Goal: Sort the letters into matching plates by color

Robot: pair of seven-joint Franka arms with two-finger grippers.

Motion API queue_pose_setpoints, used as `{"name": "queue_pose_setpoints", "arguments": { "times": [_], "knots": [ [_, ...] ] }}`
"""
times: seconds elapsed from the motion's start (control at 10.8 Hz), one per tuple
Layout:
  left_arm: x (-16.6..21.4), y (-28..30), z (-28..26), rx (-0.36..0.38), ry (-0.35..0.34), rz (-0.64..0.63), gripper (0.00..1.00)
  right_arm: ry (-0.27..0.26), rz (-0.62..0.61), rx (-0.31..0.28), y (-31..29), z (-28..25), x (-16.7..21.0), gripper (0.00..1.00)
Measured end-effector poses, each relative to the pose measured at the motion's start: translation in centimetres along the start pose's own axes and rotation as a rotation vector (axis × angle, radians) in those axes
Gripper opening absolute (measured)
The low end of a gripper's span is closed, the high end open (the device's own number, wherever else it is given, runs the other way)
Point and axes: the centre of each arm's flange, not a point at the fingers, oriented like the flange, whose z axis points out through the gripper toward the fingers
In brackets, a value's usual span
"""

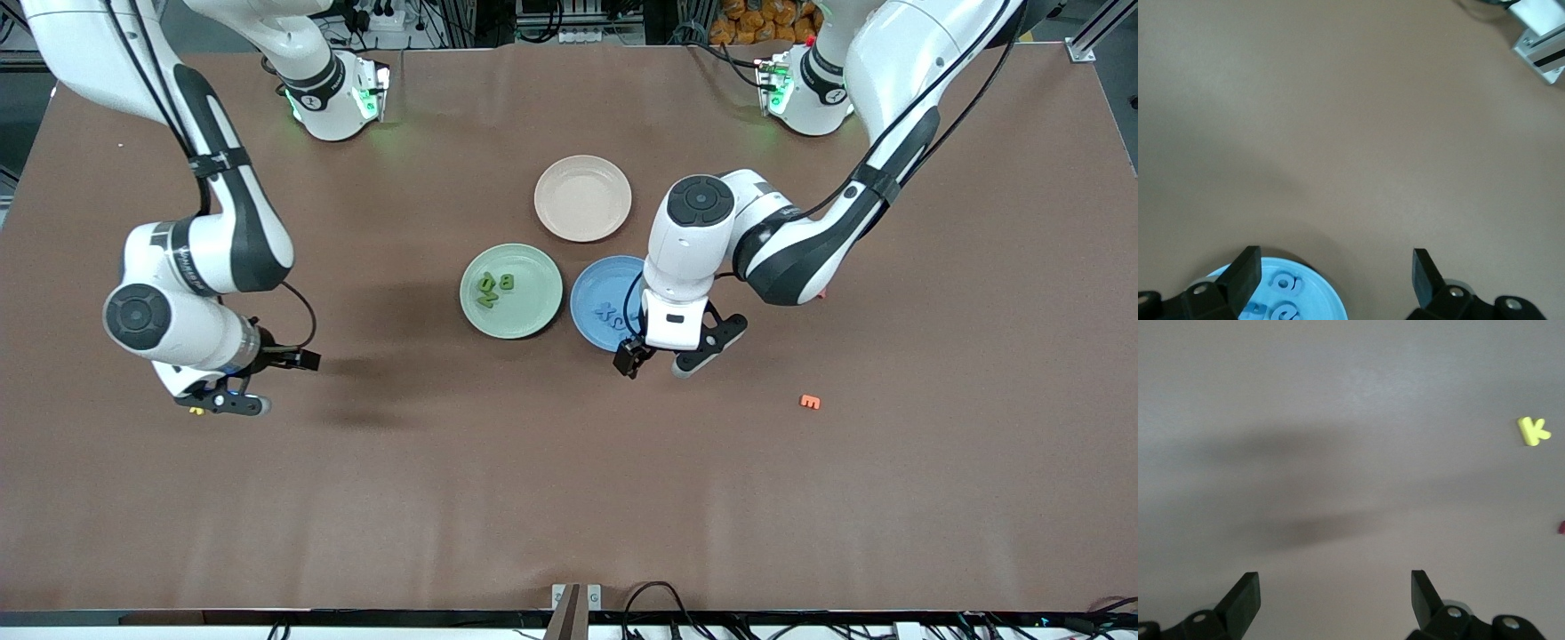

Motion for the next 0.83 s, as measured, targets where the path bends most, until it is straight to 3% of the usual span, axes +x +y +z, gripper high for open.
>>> {"name": "queue_pose_setpoints", "arguments": {
  "times": [0.28,0.83],
  "knots": [
    [0.4,0.3,-0.6,-0.015,0.072,0.076,1.0,-0.012,0.006,-0.007,4.6,-0.7,0.8,1.0],
    [2.8,1.9,-4.9,-0.075,0.11,0.184,1.0,0.016,0.055,-0.007,9.8,-8.3,-0.8,1.0]
  ]
}}
